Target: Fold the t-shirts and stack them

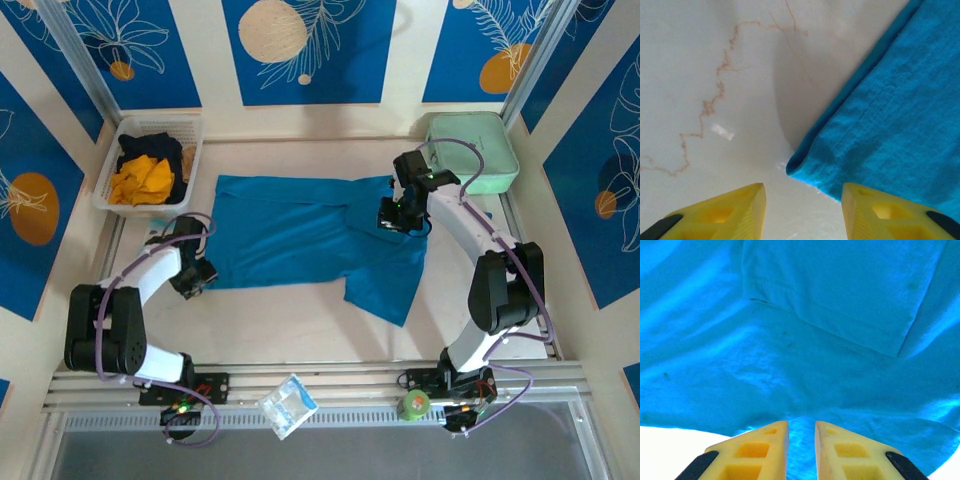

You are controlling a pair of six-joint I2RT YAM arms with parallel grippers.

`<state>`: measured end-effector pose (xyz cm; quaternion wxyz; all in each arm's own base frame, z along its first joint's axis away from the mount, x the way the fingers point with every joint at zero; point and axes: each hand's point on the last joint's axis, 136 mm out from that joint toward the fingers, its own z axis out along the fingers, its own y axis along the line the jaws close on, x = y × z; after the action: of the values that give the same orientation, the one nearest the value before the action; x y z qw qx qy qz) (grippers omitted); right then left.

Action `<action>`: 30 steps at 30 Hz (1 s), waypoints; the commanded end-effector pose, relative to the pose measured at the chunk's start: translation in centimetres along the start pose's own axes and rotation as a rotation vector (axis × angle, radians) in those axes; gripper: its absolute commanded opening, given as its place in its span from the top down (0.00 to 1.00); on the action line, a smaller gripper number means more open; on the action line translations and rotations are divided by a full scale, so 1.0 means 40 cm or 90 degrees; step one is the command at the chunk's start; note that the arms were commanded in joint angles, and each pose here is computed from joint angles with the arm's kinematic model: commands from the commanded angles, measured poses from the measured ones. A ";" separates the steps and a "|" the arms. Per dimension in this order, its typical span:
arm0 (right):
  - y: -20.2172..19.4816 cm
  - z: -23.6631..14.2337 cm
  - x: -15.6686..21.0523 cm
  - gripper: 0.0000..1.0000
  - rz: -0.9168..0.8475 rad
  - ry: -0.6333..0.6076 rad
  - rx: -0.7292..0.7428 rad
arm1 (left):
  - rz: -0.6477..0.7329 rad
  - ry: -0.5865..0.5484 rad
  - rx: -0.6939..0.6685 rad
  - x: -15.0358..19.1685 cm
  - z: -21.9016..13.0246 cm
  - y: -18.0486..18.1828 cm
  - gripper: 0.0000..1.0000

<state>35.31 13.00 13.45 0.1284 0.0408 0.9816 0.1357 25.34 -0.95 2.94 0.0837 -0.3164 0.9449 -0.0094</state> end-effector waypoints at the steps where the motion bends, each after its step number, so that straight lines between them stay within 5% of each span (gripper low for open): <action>1: 0.010 -0.020 0.004 0.79 -0.001 -0.015 -0.006 | -0.013 0.018 0.005 0.005 0.025 0.003 0.56; 22: 0.018 -0.048 0.045 0.85 -0.019 -0.012 -0.010 | 0.046 0.035 0.047 -0.093 0.128 -0.103 0.73; 30: 0.082 -0.240 0.004 0.91 -0.146 -0.179 -0.044 | 0.058 0.030 0.090 -0.120 0.127 -0.157 0.94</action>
<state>33.24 13.46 18.37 0.2019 -0.0096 0.9688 0.1435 27.63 -1.05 1.19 -0.0008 -0.2810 0.9597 -0.0026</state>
